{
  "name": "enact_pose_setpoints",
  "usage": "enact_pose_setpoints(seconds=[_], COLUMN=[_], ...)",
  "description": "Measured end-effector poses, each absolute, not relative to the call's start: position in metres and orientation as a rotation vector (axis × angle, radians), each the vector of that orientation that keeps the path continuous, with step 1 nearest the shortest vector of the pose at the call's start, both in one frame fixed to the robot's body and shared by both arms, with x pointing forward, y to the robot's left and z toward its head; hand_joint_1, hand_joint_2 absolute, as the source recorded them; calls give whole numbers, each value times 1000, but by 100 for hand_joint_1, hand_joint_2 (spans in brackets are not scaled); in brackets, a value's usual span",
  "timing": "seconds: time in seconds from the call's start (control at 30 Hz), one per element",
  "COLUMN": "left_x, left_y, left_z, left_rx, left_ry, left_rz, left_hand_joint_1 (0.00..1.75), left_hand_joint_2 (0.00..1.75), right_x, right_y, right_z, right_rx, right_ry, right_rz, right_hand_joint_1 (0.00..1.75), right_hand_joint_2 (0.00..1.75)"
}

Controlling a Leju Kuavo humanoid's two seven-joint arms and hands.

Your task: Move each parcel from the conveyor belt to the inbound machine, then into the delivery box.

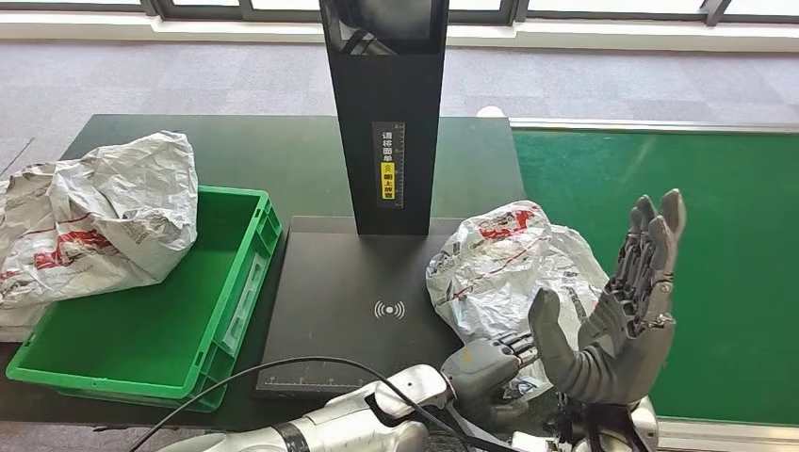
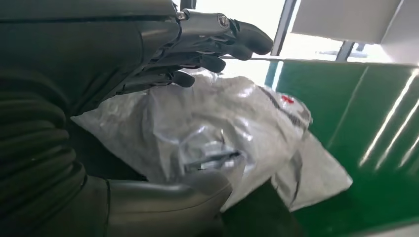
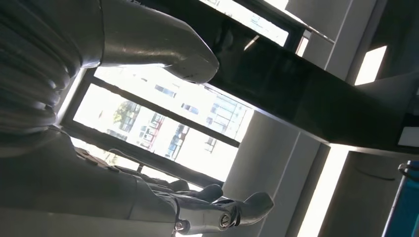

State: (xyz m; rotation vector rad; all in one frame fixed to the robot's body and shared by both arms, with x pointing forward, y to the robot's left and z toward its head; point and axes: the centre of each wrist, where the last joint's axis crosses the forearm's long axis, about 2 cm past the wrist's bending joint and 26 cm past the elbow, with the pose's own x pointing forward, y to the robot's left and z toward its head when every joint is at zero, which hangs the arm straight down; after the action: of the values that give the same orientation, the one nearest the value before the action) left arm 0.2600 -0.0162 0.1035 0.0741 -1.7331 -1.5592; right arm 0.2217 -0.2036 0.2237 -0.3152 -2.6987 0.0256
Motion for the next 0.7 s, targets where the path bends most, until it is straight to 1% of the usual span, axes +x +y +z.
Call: enact_pose_setpoints(seconds=[0.13, 0.23, 0.33, 0.4, 0.7], left_x=[252, 251, 252, 253, 254], left_y=[-14, -13, -12, -11, -7], left_z=[94, 96, 99, 99, 95], left_rx=[210, 464, 653, 692, 672], left_ry=[-1742, -1915, -2075, -2084, -1985], left_rz=[-1589, -1552, -1612, -1617, -1543], left_hand_joint_1=[0, 0, 0, 0, 0], left_hand_joint_2=[175, 175, 175, 175, 175], right_x=[225, 228, 231, 233, 237], right_y=[-199, -195, -187, -181, -173], right_z=[230, 232, 232, 233, 231], right_rx=[-311, -340, -342, -334, -305], right_ry=[-2717, -2721, -2721, -2721, -2707], right_rz=[26, 9, -1, 2, 14], right_hand_joint_1=[0, 0, 0, 0, 0], right_hand_joint_2=[175, 175, 175, 175, 175])
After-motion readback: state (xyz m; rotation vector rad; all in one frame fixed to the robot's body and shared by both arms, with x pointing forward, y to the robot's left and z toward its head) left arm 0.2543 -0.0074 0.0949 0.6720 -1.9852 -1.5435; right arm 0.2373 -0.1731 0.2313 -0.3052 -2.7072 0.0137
